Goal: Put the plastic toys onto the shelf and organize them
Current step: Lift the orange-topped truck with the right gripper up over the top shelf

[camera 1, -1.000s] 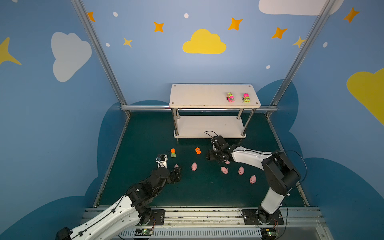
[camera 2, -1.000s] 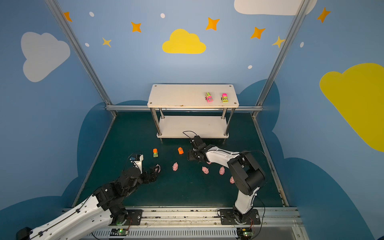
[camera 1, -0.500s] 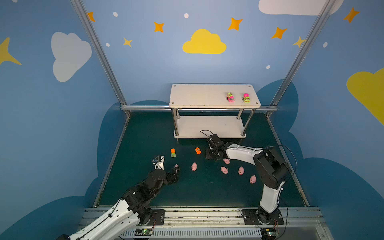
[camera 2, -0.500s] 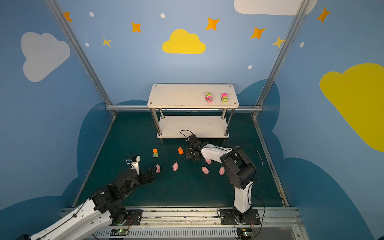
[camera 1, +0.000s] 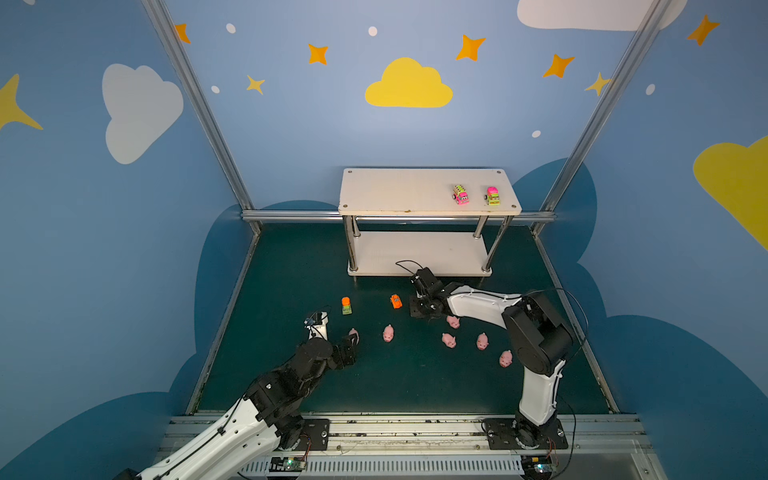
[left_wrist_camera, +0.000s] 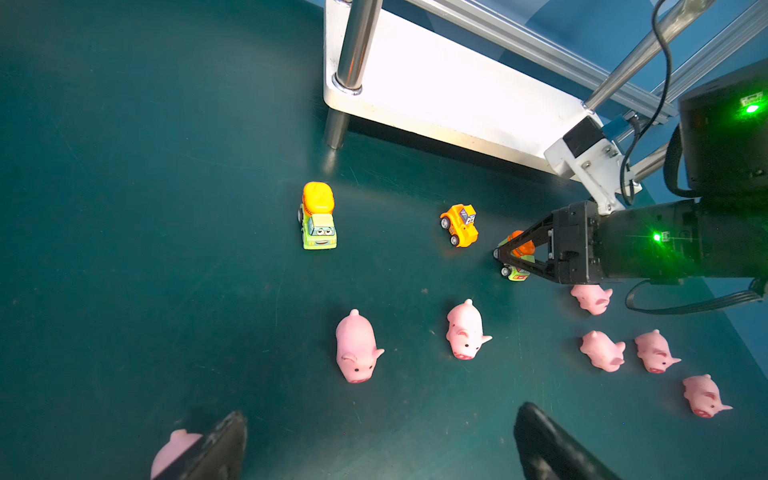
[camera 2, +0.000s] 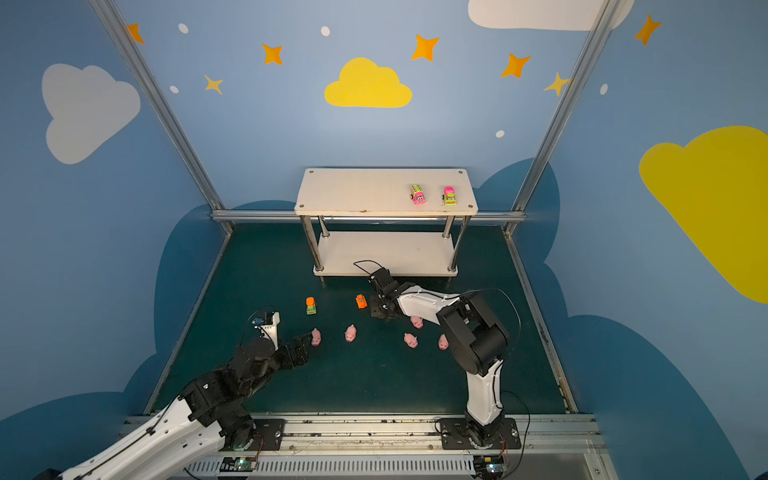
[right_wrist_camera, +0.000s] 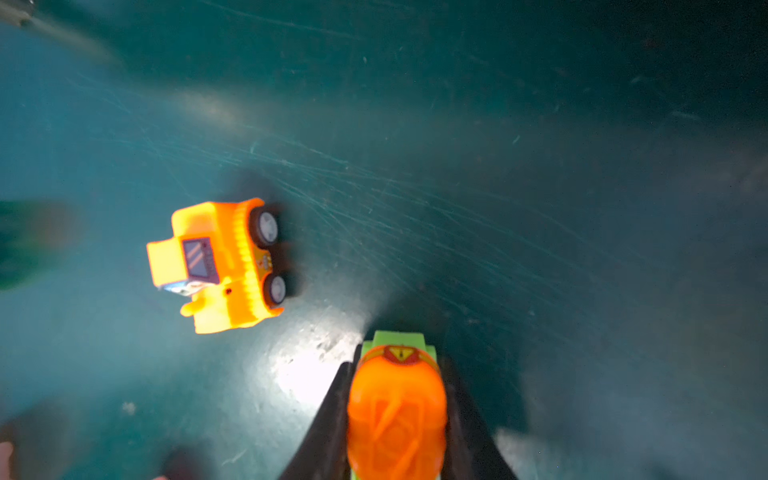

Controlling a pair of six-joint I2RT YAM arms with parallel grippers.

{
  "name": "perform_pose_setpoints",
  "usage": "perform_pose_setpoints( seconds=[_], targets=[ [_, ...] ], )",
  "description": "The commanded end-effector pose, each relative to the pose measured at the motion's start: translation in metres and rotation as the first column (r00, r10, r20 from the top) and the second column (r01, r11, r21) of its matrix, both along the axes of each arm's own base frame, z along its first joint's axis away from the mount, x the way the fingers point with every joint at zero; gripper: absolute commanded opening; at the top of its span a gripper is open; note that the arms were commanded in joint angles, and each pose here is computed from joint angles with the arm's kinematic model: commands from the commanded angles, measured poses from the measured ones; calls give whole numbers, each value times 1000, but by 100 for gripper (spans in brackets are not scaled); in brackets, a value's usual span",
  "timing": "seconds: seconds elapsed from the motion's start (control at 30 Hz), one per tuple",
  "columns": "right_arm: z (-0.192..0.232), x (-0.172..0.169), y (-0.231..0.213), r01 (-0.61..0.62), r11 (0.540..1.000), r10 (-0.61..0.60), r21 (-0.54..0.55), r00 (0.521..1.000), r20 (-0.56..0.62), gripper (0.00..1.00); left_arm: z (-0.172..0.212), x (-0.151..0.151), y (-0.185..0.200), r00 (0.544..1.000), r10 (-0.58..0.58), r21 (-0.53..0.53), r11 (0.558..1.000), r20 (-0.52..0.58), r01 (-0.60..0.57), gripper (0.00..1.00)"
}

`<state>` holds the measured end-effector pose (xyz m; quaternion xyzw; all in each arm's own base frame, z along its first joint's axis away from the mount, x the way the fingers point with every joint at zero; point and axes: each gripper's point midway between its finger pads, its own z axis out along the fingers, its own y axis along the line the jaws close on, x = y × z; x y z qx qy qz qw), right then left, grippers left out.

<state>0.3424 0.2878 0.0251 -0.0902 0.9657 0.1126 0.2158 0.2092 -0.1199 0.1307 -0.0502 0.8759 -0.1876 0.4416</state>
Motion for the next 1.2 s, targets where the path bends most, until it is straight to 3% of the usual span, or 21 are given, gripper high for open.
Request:
perform_pose_setpoints(
  seconds=[0.0, 0.3, 0.67, 0.9, 1.17],
  targets=[
    [-2, -13, -9, -29, 998, 27, -59, 999, -32, 23, 7, 1, -3, 1000, -11, -8, 1000, 0, 11, 100],
    [67, -24, -14, -69, 998, 69, -4, 996, 58, 22, 31, 12, -23, 998, -69, 4, 998, 8, 69, 100],
    [191, -41, -29, -150, 988, 142, 22, 965, 218, 22, 80, 30, -48, 988, -138, 14, 990, 67, 138, 100],
    [279, -36, -33, -198, 980, 176, 21, 909, 377, 23, 120, 44, -70, 973, -203, 33, 979, 108, 201, 100],
    [355, -3, -32, -202, 979, 157, 33, 845, 511, 23, 150, 54, -78, 962, -225, 68, 974, 153, 217, 100]
  ],
)
